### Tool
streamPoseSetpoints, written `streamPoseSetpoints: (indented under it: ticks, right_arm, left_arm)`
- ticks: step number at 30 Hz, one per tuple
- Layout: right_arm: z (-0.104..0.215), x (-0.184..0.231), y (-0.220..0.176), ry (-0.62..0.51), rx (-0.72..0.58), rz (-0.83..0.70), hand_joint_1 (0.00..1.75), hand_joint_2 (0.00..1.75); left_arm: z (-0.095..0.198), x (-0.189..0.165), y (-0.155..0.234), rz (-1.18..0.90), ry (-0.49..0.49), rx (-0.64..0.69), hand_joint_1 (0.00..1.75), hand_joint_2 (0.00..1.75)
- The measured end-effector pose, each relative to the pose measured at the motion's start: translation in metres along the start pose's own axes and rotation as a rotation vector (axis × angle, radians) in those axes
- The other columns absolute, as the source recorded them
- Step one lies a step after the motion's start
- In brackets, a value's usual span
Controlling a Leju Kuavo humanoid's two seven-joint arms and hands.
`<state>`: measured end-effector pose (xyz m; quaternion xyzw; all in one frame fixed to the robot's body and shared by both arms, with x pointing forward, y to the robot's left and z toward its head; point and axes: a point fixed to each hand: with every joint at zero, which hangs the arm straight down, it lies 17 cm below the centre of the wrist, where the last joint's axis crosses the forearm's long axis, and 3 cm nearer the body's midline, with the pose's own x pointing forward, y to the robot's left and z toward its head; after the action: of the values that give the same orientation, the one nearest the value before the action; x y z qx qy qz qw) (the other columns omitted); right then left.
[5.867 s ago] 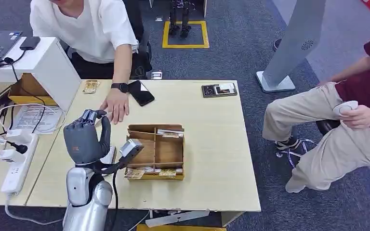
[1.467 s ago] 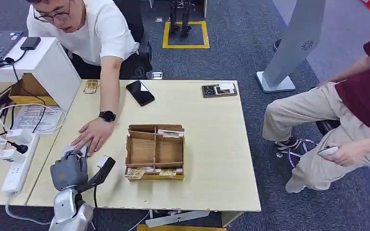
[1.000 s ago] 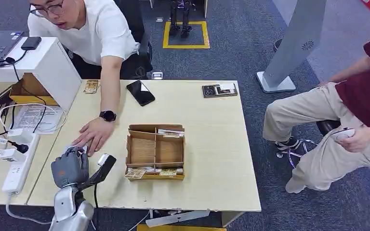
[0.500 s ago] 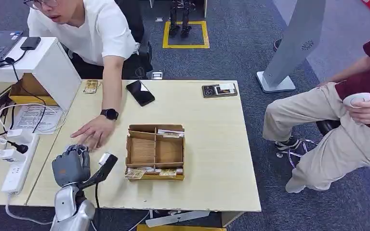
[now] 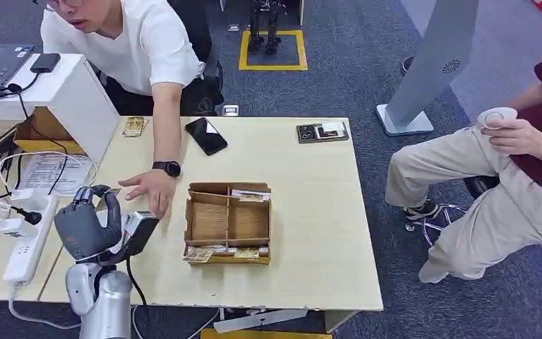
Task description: Pass the card to the sensor for recognition and then transmit it.
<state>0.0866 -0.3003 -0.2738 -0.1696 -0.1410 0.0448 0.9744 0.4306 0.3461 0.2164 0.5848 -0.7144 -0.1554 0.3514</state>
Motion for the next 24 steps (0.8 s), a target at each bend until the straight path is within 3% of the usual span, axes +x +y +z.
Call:
streamPoseSetpoints:
  ticks: [4, 15, 24]
  right_arm:
    - [0.0, 0.001, 0.0, -0.002, 0.001, 0.005, 0.0, 1.75]
    - [0.0, 0.004, 0.004, -0.003, 0.015, 0.021, 0.0, 1.75]
    - [0.0, 0.004, 0.005, -0.001, 0.017, 0.022, 0.0, 1.75]
  left_arm:
    - [-0.012, 0.001, 0.013, -0.009, 0.011, 0.041, 1.75, 1.75]
    - [-0.058, 0.042, 0.001, 0.052, 0.025, 0.056, 1.75, 1.75]
    - [-0.066, 0.066, -0.009, 0.09, -0.017, 0.041, 1.75, 1.75]
